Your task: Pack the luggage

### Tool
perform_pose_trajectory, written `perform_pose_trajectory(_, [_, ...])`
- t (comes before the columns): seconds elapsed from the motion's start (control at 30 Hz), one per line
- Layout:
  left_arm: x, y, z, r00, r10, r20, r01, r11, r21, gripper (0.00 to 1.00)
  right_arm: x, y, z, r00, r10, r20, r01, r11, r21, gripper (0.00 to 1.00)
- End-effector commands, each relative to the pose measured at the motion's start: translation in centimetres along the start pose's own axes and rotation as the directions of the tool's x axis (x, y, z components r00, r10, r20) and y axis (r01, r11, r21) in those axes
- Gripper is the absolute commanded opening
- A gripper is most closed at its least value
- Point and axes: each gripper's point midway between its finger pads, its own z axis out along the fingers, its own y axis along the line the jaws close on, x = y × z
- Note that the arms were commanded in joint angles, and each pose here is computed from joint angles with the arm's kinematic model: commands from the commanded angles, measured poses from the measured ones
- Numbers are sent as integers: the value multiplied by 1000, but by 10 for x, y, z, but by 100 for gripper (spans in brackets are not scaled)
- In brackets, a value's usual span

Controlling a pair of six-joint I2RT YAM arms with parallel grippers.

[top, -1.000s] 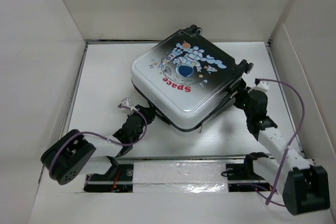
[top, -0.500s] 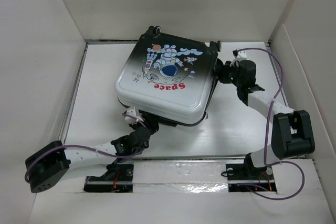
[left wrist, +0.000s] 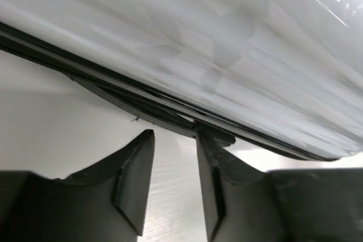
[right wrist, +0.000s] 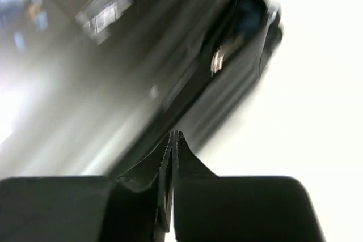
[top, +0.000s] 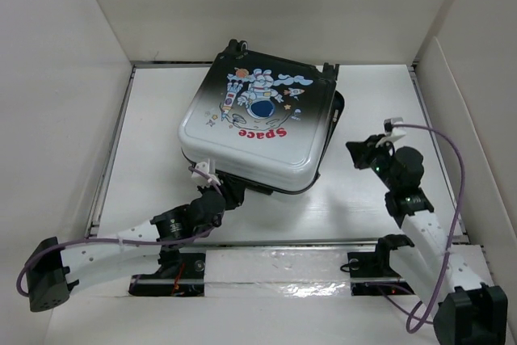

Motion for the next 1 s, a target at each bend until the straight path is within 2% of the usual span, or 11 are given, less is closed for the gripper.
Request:
perform_pose_trajectory(0.0, [2,-9,-5,999,21,-38,-19,999,42,31,59,14,-19,992,44,-115,-53,996,-76,0])
perform_pose_trajectory(0.1, [-6,-18,-1,1000,26,-13,-26,999,47,31,86,31,-36,988,37,-147,-57,989,-135,0])
perform_pose_trajectory(0.2, [-27,-34,5,998,48,47,-50,998,48,31,95,50,-48,990,26,-142,-55,978,-203,1])
perform_pose_trajectory(0.3, [-52,-42,14,992,56,115,-61,997,39,31,103,49,-52,991,9,-136,-34,983,-178,29])
perform_pose_trajectory(0.43, [-78,-51,20,983,41,178,-51,997,52,31,92,56,-44,996,-35,-82,18,979,-203,40])
perform_pose_trajectory(0.57, [-94,-60,17,977,33,213,-51,996,77,31,75,59,-27,993,-110,-38,100,975,-199,42])
perform_pose_trajectory(0.6, [-92,-61,16,979,35,203,-53,995,86,31,85,56,-21,988,-133,-79,116,974,-194,42])
perform_pose_trajectory(0.7, [-82,-57,16,985,51,166,-66,994,85,30,83,70,-13,983,-156,-99,125,957,-260,42])
perform_pose_trajectory(0.9, [-54,-48,11,995,76,66,-83,991,105,14,72,76,1,982,-185,-30,170,948,-268,43])
perform_pose_trajectory(0.97, [-44,-43,10,996,83,38,-86,991,99,13,72,77,3,980,-197,-29,182,944,-275,43])
